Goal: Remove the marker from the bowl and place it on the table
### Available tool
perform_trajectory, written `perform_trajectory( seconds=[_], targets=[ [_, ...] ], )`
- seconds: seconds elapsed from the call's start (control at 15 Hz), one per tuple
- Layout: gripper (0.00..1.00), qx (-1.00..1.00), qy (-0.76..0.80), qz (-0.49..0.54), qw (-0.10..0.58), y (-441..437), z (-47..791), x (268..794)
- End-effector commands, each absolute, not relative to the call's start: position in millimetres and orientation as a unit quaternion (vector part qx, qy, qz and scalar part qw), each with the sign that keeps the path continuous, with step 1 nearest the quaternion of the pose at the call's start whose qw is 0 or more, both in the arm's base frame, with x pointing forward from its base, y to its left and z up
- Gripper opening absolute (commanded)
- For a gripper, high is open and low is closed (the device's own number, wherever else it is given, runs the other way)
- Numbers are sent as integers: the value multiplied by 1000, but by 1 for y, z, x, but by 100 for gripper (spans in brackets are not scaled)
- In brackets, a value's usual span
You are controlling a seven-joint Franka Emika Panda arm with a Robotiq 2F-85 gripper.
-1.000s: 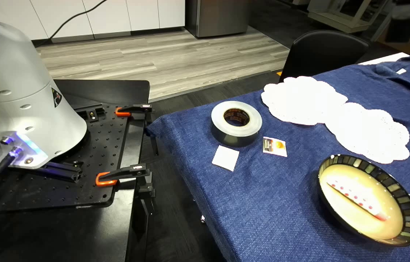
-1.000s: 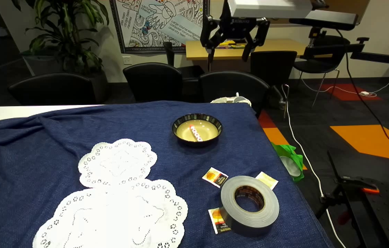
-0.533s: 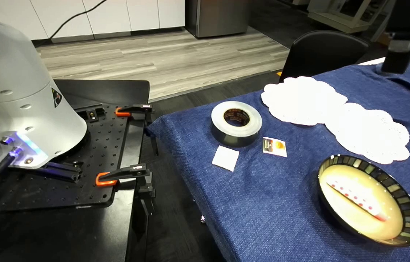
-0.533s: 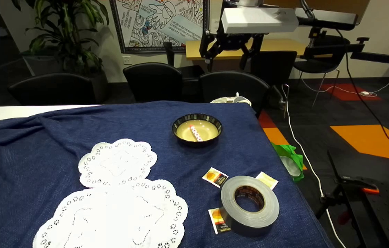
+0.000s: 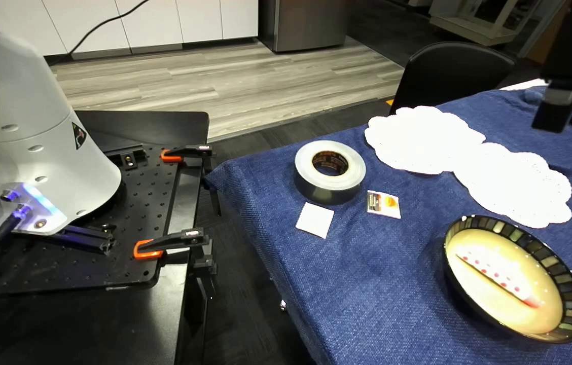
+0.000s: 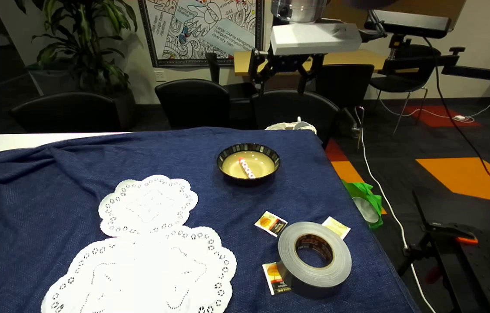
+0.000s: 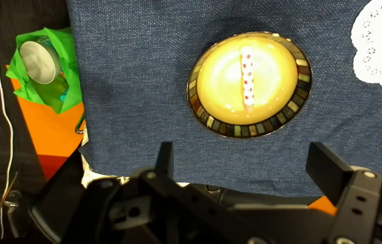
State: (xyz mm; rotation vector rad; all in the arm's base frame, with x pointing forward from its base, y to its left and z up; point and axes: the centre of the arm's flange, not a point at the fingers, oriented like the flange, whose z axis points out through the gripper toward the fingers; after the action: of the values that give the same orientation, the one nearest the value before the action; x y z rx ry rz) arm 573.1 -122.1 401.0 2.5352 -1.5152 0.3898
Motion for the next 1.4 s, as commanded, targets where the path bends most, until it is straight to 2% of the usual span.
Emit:
perform_trajectory(
  seconds=[0.0, 0.4, 1.33],
  targets=[
    [100, 840, -524, 121, 69, -134, 382, 613],
    [100, 830, -540, 132, 33, -146, 339, 650],
    [100, 848, -520, 90, 52, -195, 244, 680]
  ],
)
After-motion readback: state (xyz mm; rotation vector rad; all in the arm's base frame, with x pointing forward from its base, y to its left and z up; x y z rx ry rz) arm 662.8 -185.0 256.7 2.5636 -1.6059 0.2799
